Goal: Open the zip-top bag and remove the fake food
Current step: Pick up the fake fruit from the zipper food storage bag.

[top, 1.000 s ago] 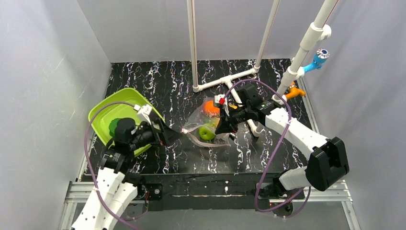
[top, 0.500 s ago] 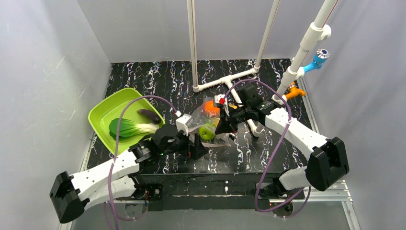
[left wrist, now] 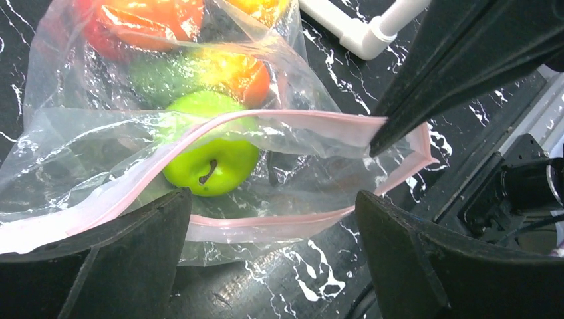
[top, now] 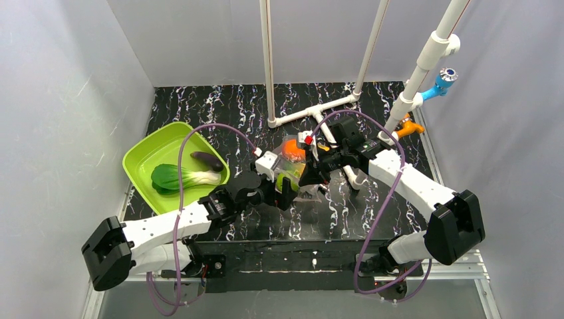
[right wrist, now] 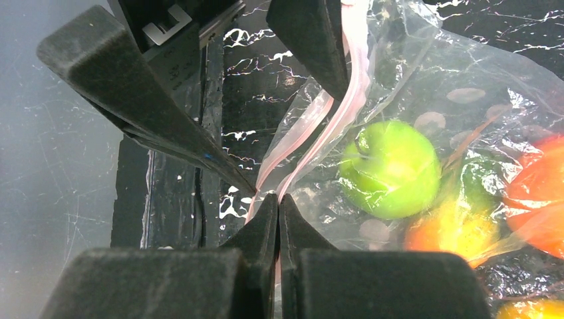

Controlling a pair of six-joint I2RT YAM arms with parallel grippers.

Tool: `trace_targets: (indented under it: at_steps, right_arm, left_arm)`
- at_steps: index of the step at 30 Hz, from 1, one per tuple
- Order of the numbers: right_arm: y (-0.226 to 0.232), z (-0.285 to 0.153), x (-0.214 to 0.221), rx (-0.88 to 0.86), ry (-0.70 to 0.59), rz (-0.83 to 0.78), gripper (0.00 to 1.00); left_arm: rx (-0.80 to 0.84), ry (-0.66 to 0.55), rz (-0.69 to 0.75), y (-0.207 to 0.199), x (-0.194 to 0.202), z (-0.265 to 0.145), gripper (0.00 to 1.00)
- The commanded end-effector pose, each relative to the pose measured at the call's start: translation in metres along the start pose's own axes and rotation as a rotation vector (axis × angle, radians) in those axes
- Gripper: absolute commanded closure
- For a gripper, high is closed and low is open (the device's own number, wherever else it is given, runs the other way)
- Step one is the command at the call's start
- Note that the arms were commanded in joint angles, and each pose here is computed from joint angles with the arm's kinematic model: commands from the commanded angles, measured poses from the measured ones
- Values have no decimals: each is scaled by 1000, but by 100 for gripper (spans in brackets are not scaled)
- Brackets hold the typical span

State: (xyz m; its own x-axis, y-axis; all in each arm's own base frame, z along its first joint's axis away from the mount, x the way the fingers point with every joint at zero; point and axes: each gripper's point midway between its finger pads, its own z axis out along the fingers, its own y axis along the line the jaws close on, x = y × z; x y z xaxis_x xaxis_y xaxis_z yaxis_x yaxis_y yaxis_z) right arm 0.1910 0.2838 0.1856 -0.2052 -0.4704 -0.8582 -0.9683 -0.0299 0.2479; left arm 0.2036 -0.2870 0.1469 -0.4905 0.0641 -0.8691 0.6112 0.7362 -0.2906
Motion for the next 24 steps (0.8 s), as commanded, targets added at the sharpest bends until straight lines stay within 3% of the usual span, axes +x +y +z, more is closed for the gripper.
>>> trace_targets:
  at_steps: [1, 11, 18, 24]
  right_arm:
    - [4, 1, -3, -20, -25, -20, 99]
    - [-1, 3, -1, -8, -19, -9, 99]
    - [-1, 4, 1, -11, -16, -1, 99]
    - [-4, 6, 2, -3, -15, 8, 99]
  left_arm:
    - [-37, -96, 24, 3, -23, 6, 9]
    - [-102, -87, 14, 18, -8, 18, 23]
    - [-174, -86, 67, 32, -3, 30, 21]
    - [-179, -71, 114, 34, 6, 50, 12]
